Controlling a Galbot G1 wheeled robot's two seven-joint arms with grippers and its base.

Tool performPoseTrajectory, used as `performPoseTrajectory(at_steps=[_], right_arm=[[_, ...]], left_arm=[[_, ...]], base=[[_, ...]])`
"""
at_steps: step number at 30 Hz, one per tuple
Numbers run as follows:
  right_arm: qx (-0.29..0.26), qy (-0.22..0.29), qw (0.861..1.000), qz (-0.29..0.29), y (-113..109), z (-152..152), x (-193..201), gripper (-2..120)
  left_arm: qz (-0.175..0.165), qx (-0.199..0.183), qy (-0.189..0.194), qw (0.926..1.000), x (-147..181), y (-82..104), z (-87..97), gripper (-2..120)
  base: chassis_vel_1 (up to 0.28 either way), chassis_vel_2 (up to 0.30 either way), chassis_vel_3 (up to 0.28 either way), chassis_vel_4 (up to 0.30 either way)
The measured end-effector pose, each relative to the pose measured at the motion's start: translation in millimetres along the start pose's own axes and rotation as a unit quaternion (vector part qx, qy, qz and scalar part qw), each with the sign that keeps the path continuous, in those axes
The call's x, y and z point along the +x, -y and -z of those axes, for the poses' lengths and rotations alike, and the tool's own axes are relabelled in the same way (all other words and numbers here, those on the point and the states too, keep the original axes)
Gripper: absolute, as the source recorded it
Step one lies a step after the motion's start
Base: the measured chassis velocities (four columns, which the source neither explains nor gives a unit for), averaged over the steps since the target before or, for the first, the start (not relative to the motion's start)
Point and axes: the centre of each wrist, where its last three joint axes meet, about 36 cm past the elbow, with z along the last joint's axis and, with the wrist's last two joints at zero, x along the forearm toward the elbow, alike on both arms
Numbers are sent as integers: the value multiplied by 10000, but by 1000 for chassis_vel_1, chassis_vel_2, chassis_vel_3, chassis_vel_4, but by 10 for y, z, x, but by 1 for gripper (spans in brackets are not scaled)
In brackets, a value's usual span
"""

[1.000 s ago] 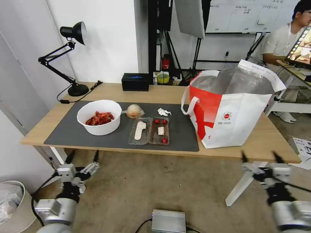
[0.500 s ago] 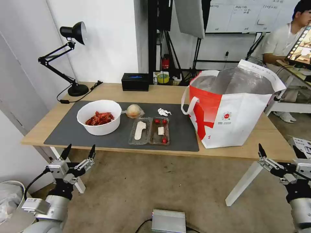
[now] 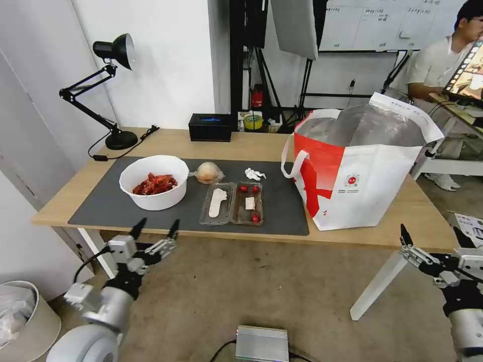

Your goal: Pick up the trash from the table and place it into the takeout bag.

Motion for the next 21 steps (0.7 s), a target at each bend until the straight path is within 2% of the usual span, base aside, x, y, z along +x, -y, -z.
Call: performPoseTrajectory(at_steps=[1,2,3,4,5,7,11,13,16,17,18,19,21], right_arm=[[0,0,10000,0,0,0,0,100],[2,5,10000,8,0,-18,-26,100],[2,5,10000,8,0,-18,-26,100],[9,-1,10000,3,5,-24,-29,100],[9,-1,10000,3,5,-24,-29,100],[24,4,10000,-17,13,-21,-29,100],[52,3,10000,-66,24,-18,-29,100],[74,-7,9999,-110,33,-22,-25,100],[82,-20,9999,-128,35,-30,-21,100],[93,-42,9998,-156,36,-45,-14,100],[93,-42,9998,-156,36,-45,-14,100],[96,-62,9998,-180,36,-59,-9,100],[111,-84,9997,-204,37,-76,-4,100]], left_arm=[[0,0,0,10000,0,0,0,100],[-73,937,-328,9950,-145,168,35,100],[-73,937,-328,9950,-145,168,35,100],[-157,1473,-541,9875,-227,238,71,100],[-157,1473,-541,9875,-227,238,71,100],[-274,1732,-685,9821,-320,259,89,100],[-374,1924,-831,9771,-444,262,76,100],[-502,2194,-983,9694,-583,296,64,100],[-530,2335,-1045,9653,-642,330,64,100],[-526,2587,-1146,9577,-730,400,66,100],[-526,2587,-1146,9577,-730,400,66,100],[-470,2771,-1231,9518,-795,450,73,100],[-365,2976,-1352,9444,-872,501,60,100]], base=[[0,0,0,0],[0,0,0,0],[0,0,0,0],[0,0,0,0],[0,0,0,0],[0,0,0,0],[0,0,0,0],[0,0,0,0],[0,0,0,0],[0,0,0,0],[0,0,0,0],[0,0,0,0],[0,0,0,0]])
